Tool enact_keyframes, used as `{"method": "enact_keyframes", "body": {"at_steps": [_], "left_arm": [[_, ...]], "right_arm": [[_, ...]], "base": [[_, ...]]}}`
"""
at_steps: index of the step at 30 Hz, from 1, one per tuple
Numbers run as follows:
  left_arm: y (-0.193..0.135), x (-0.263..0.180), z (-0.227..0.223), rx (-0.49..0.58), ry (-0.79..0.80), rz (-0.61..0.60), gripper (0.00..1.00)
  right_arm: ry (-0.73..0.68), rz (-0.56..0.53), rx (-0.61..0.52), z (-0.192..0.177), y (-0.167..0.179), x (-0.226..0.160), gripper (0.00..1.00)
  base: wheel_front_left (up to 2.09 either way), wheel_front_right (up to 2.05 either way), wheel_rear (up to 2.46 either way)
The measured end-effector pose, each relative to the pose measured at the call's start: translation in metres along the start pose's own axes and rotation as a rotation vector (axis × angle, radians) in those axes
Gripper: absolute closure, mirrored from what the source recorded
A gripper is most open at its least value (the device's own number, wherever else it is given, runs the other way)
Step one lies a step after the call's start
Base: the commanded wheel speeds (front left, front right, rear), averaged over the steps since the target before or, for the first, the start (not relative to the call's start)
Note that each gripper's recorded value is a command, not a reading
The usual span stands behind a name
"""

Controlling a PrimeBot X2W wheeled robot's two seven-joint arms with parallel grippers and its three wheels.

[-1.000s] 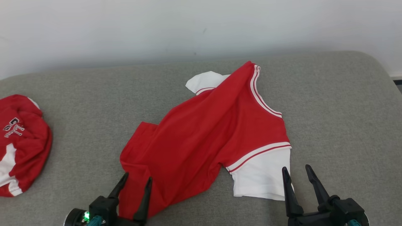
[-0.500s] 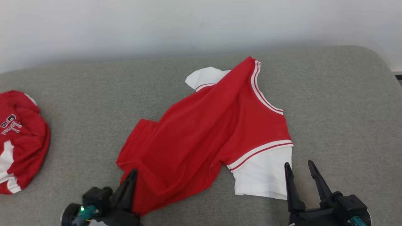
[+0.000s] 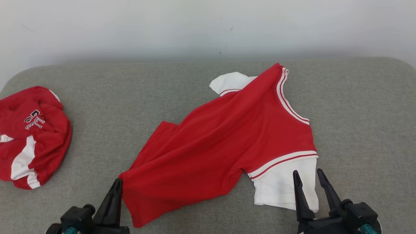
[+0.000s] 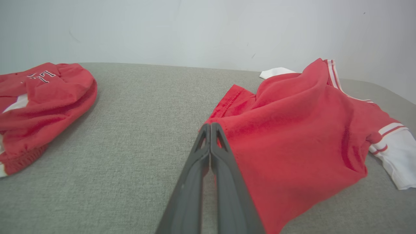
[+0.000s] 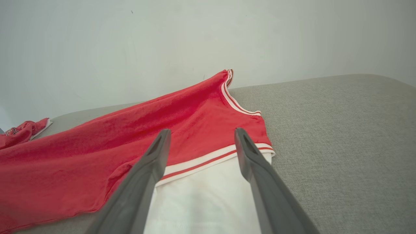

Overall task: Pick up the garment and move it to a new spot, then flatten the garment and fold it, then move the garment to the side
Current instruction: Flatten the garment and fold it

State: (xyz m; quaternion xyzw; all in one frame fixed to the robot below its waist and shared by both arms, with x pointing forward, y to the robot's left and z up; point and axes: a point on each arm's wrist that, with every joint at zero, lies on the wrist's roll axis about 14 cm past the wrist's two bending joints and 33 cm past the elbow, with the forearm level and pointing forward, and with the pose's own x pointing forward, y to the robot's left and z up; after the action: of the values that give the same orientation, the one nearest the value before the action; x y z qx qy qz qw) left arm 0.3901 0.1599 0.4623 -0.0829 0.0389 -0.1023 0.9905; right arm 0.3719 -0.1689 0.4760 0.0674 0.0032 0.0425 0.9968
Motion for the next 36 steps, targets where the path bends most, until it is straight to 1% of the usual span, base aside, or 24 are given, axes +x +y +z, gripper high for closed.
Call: {"method": "enact_keyframes", "body": {"at_steps": [7, 11, 13, 14, 15, 18, 24, 30, 36], "left_arm": [[-0.006, 0.010, 0.001, 0.037, 0.006, -0.036, 1.00], [-0.003, 0.020, 0.002, 0.059, 0.012, -0.041, 1.00], [0.001, 0.022, -0.001, 0.074, 0.029, -0.037, 0.54], [0.002, 0.024, -0.003, 0.079, 0.037, -0.036, 0.10], [0.003, 0.024, -0.005, 0.082, 0.045, -0.035, 0.00], [0.006, 0.024, -0.006, 0.075, 0.047, -0.021, 0.00], [0.011, 0.018, 0.017, 0.077, -0.030, 0.007, 0.00], [0.021, -0.005, 0.044, 0.099, -0.129, 0.073, 0.00], [0.034, -0.031, 0.057, 0.120, -0.182, 0.150, 0.00]], "right_arm": [[0.003, -0.032, -0.008, 0.000, -0.010, -0.007, 0.00], [0.007, -0.055, -0.015, 0.000, -0.017, -0.013, 0.00], [0.008, -0.065, -0.019, -0.001, -0.020, -0.015, 0.00], [0.008, -0.070, -0.019, 0.000, -0.022, -0.016, 0.00], [0.008, -0.073, -0.019, -0.001, -0.022, -0.017, 0.00], [0.006, -0.079, -0.019, 0.000, -0.024, -0.019, 0.00], [-0.003, -0.068, -0.017, 0.003, -0.021, -0.017, 0.00], [-0.033, -0.052, -0.018, 0.012, -0.016, -0.014, 0.00], [-0.048, -0.036, -0.020, 0.017, -0.012, -0.013, 0.00]], "base": [[0.00, 0.00, 0.00], [0.00, 0.00, 0.00], [0.00, 0.00, 0.00], [0.00, 0.00, 0.00], [0.00, 0.00, 0.00], [0.00, 0.00, 0.00], [0.00, 0.00, 0.00], [0.00, 0.00, 0.00], [0.00, 0.00, 0.00]]}}
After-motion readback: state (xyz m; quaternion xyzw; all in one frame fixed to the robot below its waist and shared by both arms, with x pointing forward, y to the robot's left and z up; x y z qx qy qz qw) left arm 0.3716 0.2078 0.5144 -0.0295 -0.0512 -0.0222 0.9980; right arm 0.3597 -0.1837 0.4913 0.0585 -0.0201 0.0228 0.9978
